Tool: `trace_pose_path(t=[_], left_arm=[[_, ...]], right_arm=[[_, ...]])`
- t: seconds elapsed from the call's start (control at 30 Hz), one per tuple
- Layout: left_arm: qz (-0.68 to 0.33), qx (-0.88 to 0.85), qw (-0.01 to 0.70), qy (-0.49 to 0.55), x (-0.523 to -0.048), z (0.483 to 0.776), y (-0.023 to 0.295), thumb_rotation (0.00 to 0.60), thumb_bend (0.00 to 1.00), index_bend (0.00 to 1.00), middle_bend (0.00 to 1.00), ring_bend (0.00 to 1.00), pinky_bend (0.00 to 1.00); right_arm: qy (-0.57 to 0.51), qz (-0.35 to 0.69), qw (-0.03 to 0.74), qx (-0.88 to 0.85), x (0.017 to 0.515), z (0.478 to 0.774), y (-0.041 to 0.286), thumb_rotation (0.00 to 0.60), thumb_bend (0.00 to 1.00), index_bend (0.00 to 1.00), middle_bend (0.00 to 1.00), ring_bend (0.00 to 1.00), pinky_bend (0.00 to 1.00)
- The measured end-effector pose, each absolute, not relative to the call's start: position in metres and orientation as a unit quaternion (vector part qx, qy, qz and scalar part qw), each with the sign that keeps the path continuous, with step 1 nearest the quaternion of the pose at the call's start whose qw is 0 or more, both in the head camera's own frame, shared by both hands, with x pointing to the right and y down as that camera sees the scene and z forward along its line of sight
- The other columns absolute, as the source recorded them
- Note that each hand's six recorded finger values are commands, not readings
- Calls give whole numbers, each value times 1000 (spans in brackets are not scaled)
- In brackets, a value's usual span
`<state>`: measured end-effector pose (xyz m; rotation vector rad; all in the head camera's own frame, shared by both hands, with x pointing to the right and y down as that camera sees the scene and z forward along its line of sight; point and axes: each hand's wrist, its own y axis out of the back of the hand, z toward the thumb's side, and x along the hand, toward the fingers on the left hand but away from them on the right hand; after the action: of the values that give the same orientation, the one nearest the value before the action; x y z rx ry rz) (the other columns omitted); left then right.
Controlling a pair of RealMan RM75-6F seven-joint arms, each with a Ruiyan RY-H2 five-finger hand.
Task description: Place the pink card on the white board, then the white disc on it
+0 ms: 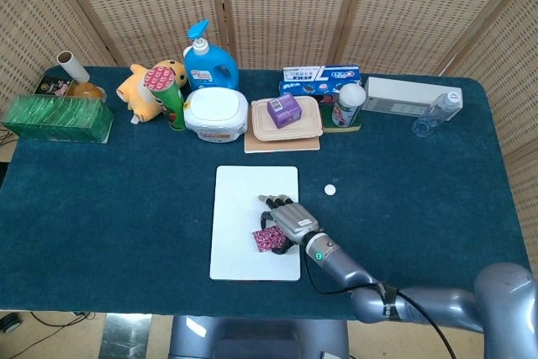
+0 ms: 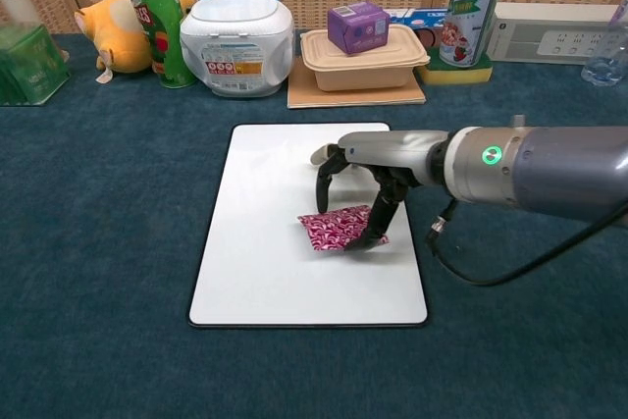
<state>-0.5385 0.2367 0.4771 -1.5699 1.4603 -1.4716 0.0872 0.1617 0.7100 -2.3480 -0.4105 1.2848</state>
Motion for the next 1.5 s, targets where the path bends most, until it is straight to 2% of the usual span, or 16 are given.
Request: trace_pose_path(t=[0.2,0.3,0.37,0.43,0.6,0.8,1.0,1.23,1.5], left_arm=[[-545,-584,268,538,-537,478,236,600,0,0,0,0,0],[-545,-584,268,539,-537,478,236,600,0,0,0,0,0],[-544,-584,268,540,-537,477,236,600,0,0,0,0,0],[-544,-584,268,540,-537,477,236,600,0,0,0,0,0],[-543,-585,268,540,-537,476,237,600,0,0,0,0,0],[-543,-585,269,539,-537,476,237,600,0,0,0,0,0],[-544,-586,274,535,-534,476,237,600,0,0,0,0,0],[-546,-585,275,533,-533,478,237,600,0,0,0,0,0],[-549,-585,277,528,-530,480,237,600,0,0,0,0,0]], right_arm=[[-157,470,234,-837,64,707,155,600,315,410,28,0,0],[-162,476,242,-830,60,705,153,600,295,320,13,0,0],[-164,480,241,-827,60,704,153,600,263,213,1,0,0],[-163,484,242,-825,60,703,153,600,240,147,0,0,0],[-178,490,248,-816,68,699,145,600,167,98,0,0,0],[-198,489,271,-805,87,685,129,600,166,107,0,0,0],[-224,511,318,-767,128,676,103,600,160,182,0,0,0],[-246,548,324,-731,182,687,85,600,183,305,0,0,0],[-263,571,289,-722,217,706,80,600,227,340,0,0,0]])
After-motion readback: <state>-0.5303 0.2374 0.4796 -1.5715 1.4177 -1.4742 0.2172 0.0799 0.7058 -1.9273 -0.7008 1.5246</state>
